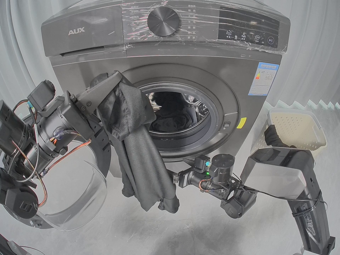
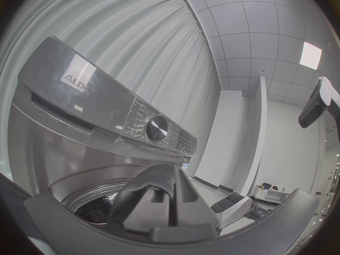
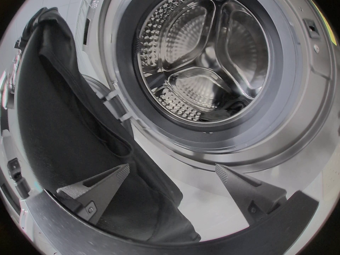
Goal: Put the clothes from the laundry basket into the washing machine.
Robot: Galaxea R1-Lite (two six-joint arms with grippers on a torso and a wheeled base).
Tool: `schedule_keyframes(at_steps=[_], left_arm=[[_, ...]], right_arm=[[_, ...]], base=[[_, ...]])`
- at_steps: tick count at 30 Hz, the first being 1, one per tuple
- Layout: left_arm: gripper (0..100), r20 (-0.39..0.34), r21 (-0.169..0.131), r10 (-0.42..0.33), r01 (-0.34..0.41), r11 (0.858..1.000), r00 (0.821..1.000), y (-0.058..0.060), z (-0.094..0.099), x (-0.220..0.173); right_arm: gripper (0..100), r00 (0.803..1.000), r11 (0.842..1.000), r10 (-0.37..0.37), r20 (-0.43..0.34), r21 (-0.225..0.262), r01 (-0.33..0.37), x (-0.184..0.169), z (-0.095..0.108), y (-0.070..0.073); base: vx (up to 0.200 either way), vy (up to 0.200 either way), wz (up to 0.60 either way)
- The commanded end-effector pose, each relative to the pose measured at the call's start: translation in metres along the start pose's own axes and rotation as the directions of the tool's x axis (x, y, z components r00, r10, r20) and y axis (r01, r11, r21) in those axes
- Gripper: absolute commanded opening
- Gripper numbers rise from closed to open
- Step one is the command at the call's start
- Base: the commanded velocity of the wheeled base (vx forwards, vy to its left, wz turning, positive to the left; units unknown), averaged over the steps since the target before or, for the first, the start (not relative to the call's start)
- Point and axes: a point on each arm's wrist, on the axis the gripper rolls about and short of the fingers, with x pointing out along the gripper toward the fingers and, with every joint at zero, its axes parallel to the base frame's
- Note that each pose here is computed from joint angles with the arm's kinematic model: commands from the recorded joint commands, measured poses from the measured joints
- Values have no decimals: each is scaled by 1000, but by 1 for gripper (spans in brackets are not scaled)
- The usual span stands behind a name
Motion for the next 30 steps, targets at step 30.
schedule_keyframes(at_steps=[30], left_arm=[[0, -4, 0, 13, -13, 1000, 1000, 3, -1, -1]], right_arm=[[100, 979, 978, 204, -30, -35, -205, -5, -27, 80]], base=[[0, 0, 0]])
